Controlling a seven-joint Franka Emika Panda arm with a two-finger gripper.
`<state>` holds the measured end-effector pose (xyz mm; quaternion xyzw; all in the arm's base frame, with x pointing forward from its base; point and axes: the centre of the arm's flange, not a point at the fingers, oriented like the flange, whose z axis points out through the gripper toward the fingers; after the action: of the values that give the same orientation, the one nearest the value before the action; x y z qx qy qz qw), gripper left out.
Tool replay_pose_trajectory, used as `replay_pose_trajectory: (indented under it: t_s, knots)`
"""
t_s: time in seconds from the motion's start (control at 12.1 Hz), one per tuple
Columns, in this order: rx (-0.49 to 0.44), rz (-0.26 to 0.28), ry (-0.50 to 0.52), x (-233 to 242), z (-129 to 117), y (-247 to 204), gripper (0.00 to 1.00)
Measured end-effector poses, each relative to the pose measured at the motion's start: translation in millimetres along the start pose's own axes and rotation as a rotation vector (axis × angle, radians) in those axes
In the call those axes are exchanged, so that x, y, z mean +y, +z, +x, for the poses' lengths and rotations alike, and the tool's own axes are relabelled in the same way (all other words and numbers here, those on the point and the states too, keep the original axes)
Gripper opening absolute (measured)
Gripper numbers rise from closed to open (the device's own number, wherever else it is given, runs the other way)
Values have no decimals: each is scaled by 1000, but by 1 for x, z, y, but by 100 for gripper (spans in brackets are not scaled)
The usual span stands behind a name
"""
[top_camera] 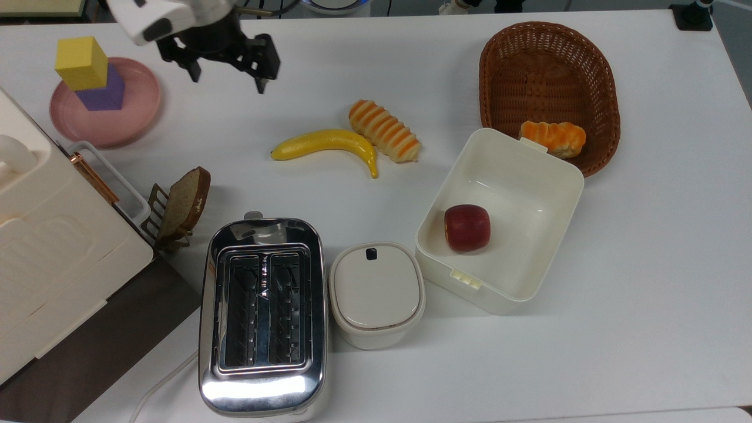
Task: Put the yellow cube on the table
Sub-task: 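Move the open gripper over the yellow cube on the pink plate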
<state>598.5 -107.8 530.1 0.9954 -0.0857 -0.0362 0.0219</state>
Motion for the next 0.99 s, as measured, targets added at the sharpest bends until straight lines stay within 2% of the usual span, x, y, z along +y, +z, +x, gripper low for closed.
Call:
replay_pose_trajectory:
  t_s: [0.33, 0.58, 0.82, 0.99]
  knots:
    - [-7, -35, -29, 98, -11, 0, 100]
    - [-40, -41, -108, 187, -36, 10, 100]
    - [-76, -38, -160, 249, -65, 37, 100]
    - [-56, -59, -161, 268, -72, 63, 100]
